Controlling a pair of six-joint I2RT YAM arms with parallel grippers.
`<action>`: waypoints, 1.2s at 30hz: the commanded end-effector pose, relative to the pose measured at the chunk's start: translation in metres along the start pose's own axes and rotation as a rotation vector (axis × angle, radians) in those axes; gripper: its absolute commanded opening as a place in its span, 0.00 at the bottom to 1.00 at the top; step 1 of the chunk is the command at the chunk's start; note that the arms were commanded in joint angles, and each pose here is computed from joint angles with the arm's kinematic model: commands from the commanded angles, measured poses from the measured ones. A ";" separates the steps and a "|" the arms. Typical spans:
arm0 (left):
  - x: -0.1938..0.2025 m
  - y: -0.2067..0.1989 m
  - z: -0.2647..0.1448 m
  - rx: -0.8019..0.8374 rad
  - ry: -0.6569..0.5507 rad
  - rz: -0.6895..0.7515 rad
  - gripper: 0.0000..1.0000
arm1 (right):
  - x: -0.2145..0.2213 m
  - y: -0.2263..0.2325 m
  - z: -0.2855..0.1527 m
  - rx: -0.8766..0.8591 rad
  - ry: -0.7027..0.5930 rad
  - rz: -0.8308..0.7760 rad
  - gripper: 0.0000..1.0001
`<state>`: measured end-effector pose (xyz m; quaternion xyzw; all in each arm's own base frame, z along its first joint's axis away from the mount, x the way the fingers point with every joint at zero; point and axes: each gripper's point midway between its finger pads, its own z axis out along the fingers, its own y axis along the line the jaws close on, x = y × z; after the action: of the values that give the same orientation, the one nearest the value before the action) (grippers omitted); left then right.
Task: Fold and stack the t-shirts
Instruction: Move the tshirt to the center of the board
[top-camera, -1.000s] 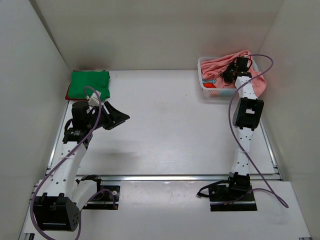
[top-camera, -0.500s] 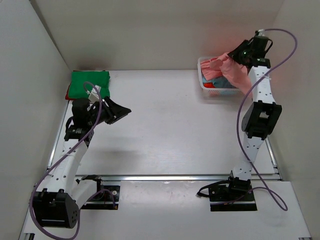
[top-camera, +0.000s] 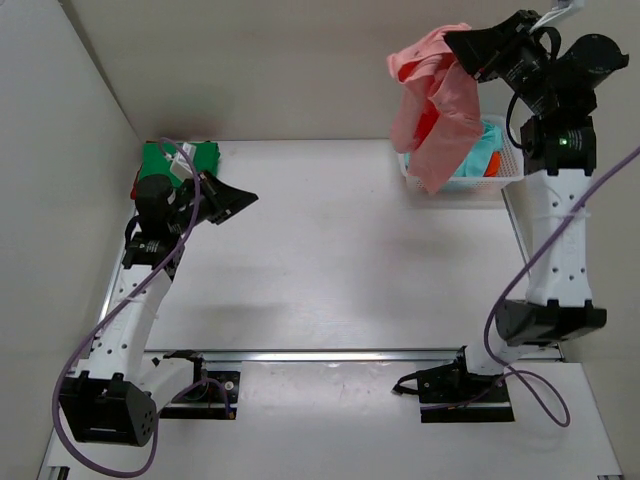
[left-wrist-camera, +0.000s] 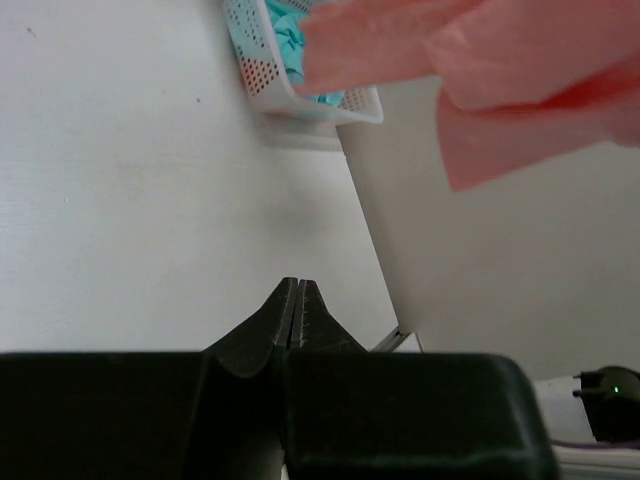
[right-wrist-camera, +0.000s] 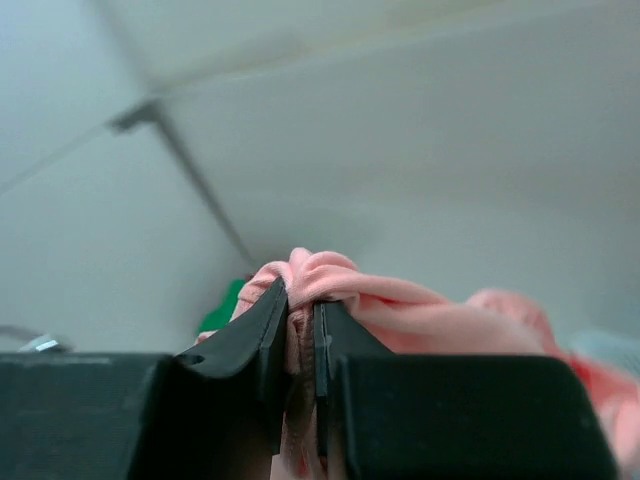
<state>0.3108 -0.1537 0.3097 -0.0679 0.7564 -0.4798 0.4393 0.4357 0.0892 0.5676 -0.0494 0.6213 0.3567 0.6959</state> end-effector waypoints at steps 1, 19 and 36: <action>-0.024 -0.019 -0.004 0.012 -0.057 0.080 0.06 | -0.054 0.126 -0.039 -0.308 -0.157 -0.120 0.00; -0.039 -0.039 -0.043 0.061 -0.177 0.093 0.37 | 0.237 0.092 -0.015 -0.390 0.524 0.473 0.00; 0.133 0.118 0.042 -0.312 0.329 -0.078 0.49 | 0.387 -0.021 -0.082 0.145 0.876 0.193 0.56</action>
<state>0.2776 -0.1957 0.1424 -0.0760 0.8741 -0.4098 0.2496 0.3885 0.1839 0.2244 -0.0514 0.8682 0.3317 0.3654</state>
